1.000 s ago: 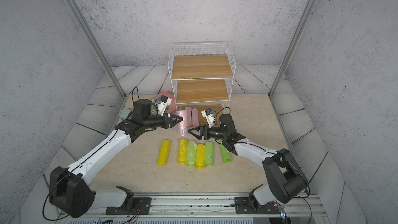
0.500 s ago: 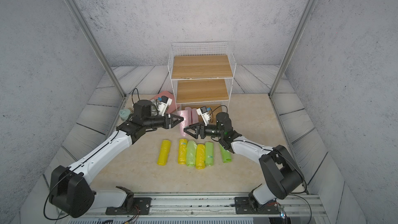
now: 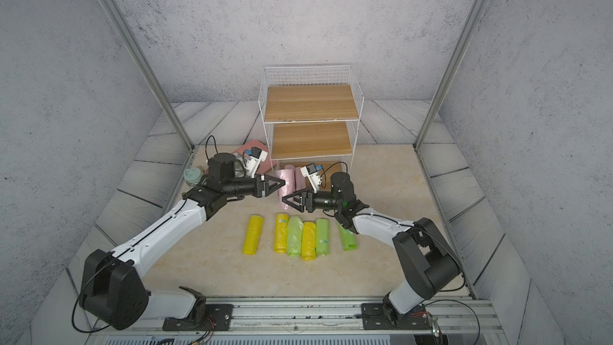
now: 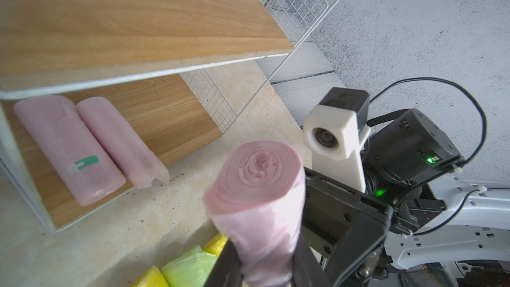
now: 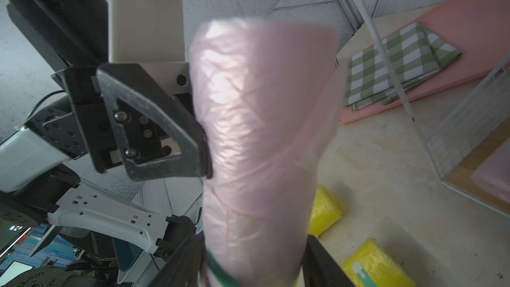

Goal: Sort the rolls of trash bags by color and place them on the shelf
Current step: Pick up the roll of trash bags from the center of the board, then place the roll of trash bags on the shelf.

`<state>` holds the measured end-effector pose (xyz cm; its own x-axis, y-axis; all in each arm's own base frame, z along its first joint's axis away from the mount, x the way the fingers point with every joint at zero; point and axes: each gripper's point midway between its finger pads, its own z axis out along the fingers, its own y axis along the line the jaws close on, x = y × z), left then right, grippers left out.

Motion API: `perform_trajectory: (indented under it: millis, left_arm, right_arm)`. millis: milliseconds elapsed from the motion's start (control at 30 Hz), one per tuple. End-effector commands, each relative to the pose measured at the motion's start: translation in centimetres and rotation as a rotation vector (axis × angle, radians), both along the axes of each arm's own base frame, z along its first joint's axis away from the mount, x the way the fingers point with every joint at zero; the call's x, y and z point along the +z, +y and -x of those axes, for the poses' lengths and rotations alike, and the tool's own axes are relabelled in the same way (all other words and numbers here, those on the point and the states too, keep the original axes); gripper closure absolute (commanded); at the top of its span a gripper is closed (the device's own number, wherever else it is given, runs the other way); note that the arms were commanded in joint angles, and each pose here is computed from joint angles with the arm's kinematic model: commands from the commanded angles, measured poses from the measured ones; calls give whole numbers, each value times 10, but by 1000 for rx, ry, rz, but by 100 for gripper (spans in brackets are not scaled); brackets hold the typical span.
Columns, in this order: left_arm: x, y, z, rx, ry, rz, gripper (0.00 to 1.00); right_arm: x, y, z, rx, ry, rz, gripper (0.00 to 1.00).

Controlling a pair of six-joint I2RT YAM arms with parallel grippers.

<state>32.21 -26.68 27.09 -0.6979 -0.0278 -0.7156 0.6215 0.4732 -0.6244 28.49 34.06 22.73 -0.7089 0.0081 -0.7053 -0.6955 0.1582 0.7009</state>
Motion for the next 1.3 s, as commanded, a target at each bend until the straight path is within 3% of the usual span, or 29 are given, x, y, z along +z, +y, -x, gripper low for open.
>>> perform_trajectory:
  millis: [0,467,600,633,700,1033,1133,1267]
  left_arm:
    - [14,-3,0,-31,-45,44,100]
    - [6,3,3,-5,-47,-4,100]
    - [-1,6,4,-1,-36,-29,85]
    - [-2,6,4,-1,-35,-29,79]
    - [-2,6,4,-1,-34,-33,67]
    - [1,15,13,6,-71,-84,23]
    - [2,18,16,12,-83,-102,4]
    - [0,25,17,35,-100,-142,3]
  right_arm:
    - [1,7,0,33,1,-24,47]
    - [2,0,4,14,-9,13,66]
    - [2,-4,5,-11,3,34,77]
    - [3,-6,4,-25,-5,39,88]
    - [3,-8,6,-33,-14,57,100]
    - [-15,-23,14,-93,38,112,100]
    - [-30,-26,16,-101,94,143,100]
    - [-47,-28,12,-121,176,161,100]
